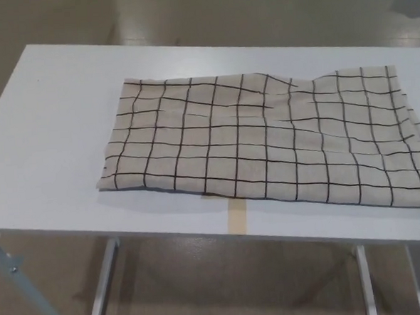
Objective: Use the left hand to fold a white towel with checkered patterns in half.
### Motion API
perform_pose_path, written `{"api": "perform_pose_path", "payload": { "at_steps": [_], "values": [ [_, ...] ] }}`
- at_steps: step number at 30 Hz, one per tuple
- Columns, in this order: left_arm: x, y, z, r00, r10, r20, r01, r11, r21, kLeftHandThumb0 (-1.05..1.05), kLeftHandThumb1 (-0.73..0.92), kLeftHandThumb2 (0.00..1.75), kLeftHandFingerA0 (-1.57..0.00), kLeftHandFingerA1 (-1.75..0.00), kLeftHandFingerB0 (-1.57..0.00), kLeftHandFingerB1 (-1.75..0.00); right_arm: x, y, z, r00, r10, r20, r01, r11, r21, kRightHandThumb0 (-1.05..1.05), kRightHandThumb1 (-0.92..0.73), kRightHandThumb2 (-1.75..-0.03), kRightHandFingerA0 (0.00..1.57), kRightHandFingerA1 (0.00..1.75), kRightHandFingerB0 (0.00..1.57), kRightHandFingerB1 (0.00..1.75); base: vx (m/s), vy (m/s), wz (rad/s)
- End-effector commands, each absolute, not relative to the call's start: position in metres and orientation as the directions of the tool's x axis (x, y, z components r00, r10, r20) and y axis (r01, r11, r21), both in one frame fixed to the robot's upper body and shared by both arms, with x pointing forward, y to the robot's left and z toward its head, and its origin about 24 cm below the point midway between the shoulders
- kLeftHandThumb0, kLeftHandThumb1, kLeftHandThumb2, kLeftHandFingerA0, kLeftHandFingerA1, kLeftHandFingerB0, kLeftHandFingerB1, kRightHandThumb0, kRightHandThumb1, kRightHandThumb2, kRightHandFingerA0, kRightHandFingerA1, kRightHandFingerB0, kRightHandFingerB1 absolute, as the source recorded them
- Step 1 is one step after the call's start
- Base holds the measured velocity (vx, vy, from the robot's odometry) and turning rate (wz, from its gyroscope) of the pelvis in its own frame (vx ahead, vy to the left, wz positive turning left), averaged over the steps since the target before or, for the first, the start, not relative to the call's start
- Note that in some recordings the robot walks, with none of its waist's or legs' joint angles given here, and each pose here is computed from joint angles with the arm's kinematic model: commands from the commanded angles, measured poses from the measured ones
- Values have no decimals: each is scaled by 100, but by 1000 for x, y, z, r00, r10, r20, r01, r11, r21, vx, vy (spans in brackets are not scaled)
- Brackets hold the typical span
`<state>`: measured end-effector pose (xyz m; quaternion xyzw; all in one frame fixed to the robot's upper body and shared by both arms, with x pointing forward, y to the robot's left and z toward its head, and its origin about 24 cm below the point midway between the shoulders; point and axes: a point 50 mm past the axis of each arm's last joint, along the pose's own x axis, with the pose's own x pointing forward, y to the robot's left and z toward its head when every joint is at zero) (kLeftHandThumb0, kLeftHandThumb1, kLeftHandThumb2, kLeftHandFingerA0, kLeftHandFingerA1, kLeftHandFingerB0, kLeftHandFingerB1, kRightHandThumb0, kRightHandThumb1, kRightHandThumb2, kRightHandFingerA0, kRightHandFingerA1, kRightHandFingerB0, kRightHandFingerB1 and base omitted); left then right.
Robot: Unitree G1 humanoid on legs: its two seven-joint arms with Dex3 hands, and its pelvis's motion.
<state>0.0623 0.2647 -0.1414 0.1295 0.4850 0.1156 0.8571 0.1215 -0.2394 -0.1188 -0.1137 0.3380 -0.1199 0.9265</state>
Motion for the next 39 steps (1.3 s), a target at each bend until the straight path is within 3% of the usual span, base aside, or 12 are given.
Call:
{"api": "perform_pose_path", "payload": {
  "at_steps": [1, 5, 6, 7, 9, 10, 22, 23, 28, 29, 30, 39],
  "values": [
    [117, 294, -94, 755, 524, -394, -374, 838, 398, -41, 53, 57, -22, -29, -16, -28, 125, -243, -98, 832, -412, -372, 344, 909, -236, -46, -79, -67, 17, 31, 7, 18, 0, 0, 0],
    [117, 294, -94, 759, 521, -392, -379, 842, 384, -42, 53, 57, -18, -28, -14, -27, 126, -243, -96, 840, -415, -351, 347, 906, -241, -44, -79, -67, 17, 31, 7, 18, 0, 0, 0],
    [118, 294, -93, 761, 517, -392, -380, 845, 375, -29, 43, 94, 0, -49, 0, -49, 128, -242, -95, 843, -417, -340, 348, 904, -248, -28, -68, -114, 0, 49, 1, 51, 0, 0, 0],
    [120, 296, -92, 766, 511, -390, -383, 850, 362, -29, 42, 93, 0, -49, 0, -49, 130, -242, -93, 849, -421, -319, 349, 900, -260, -43, -79, -67, 18, 31, 7, 18, 0, 0, 0],
    [122, 297, -90, 771, 508, -384, -387, 852, 352, -30, 40, 92, 0, -50, 0, -49, 131, -242, -93, 853, -421, -309, 350, 900, -260, -43, -79, -67, 19, 31, 7, 18, 0, 0, 0],
    [123, 297, -90, 773, 506, -382, -388, 854, 347, -49, 33, 74, -2, -38, -2, -35, 132, -242, -92, 854, -421, -306, 351, 900, -258, -43, -79, -67, 19, 31, 8, 18, 0, 0, 0],
    [157, 317, -30, 881, 455, -127, -423, 879, 218, -72, 44, 77, 0, -5, 0, 0, 136, -226, -83, 900, -362, -244, 322, 928, -190, -47, -81, -64, 19, 31, 6, 25, 0, 0, 0],
    [160, 316, -14, 900, 435, -35, -412, 873, 261, -73, 44, 76, 0, -7, 0, 0, 137, -223, -83, 904, -349, -245, 315, 934, -168, -29, -67, -113, 0, 49, 0, 51, 0, 0, 0],
    [172, 300, 40, 926, 272, 260, -360, 842, 401, -64, 38, 71, 0, -8, 0, 0, 136, -212, -83, 913, -328, -242, 308, 944, -118, -29, -67, -113, 0, 49, 1, 51, 0, 0, 0],
    [175, 295, 54, 922, 222, 317, -351, 826, 441, -62, 37, 70, 0, -6, 0, 0, 134, -211, -83, 912, -329, -245, 306, 944, -126, -29, -67, -113, 0, 49, 1, 51, 0, 0, 0],
    [176, 291, 63, 916, 189, 353, -349, 809, 472, -62, 39, 69, 0, -1, 0, 0, 133, -210, -84, 912, -328, -246, 302, 943, -138, -46, -81, -64, 20, 33, 6, 26, 0, 0, 0],
    [223, 253, 129, 820, -131, 557, -354, 648, 674, -56, 37, 69, 0, -14, 0, -3, 127, -214, -88, 917, -300, -264, 248, 945, -213, -47, -81, -64, 19, 33, 4, 25, 0, 0, 0]
  ]
}}
